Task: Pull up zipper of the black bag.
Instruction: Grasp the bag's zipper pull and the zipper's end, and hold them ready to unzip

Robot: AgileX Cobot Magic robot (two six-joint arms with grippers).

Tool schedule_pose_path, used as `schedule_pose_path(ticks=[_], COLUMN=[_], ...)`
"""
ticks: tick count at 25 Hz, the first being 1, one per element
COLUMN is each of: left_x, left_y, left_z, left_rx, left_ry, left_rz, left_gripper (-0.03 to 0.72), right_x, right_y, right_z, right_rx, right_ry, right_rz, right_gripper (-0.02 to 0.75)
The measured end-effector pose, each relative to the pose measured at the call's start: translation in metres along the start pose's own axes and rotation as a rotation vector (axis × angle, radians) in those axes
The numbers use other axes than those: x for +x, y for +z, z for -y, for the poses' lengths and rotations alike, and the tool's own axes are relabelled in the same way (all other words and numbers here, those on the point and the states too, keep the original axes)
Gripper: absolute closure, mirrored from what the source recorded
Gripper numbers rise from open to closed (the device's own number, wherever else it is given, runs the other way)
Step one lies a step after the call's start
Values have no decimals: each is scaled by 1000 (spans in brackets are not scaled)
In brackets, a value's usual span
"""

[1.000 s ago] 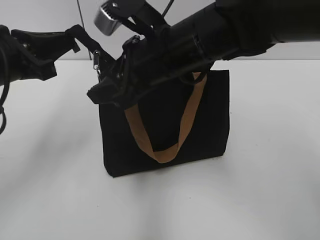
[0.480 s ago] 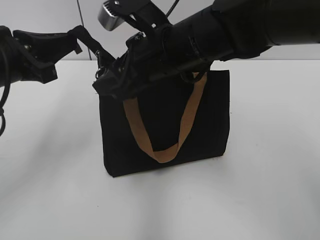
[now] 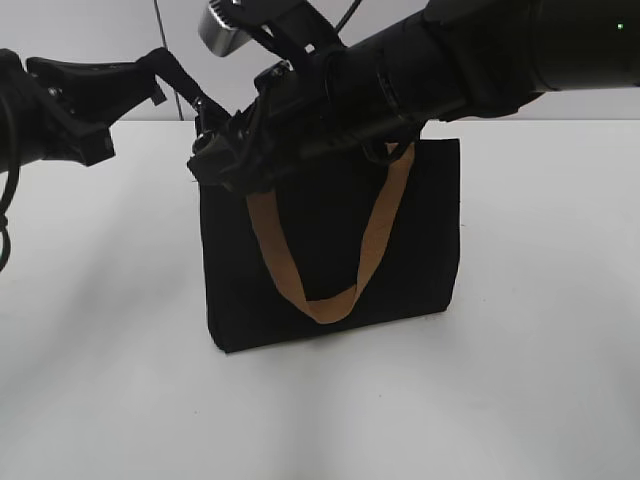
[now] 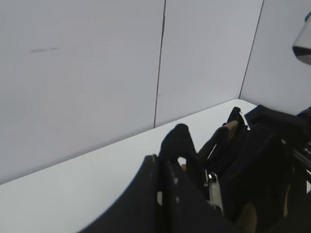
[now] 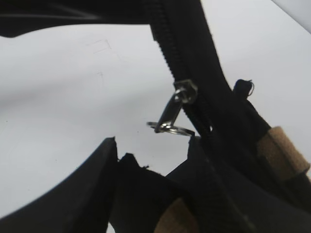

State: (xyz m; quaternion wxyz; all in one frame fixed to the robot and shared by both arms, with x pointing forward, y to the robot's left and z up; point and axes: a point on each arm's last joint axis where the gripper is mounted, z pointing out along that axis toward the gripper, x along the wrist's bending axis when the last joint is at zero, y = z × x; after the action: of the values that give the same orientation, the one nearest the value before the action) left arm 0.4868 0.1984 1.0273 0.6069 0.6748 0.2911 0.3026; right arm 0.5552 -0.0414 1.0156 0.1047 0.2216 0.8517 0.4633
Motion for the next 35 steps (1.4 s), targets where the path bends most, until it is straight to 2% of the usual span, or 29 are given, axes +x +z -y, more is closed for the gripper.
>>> schedule_pose_path(ticks=[18,25,31,35], left_x=[-1,-1,-1,1], left_y=[0,0,0,0], left_z=[-1,-1,-1,2], left_rx=[-11,-12,-6,18], left_ry=[3,3,3,3], left_rz=[8,9,6,-6], left_gripper=[697,697,697,697], right_x=[-3,-4,-3,-2], right_y=[6,7,7,7], right_z=[5,3,2,2], right_rx=[7,-22,-23,-22], right_ry=[30,93,96,96], right_rz=[17,18,14,-1], right_gripper=[375,477,517,636])
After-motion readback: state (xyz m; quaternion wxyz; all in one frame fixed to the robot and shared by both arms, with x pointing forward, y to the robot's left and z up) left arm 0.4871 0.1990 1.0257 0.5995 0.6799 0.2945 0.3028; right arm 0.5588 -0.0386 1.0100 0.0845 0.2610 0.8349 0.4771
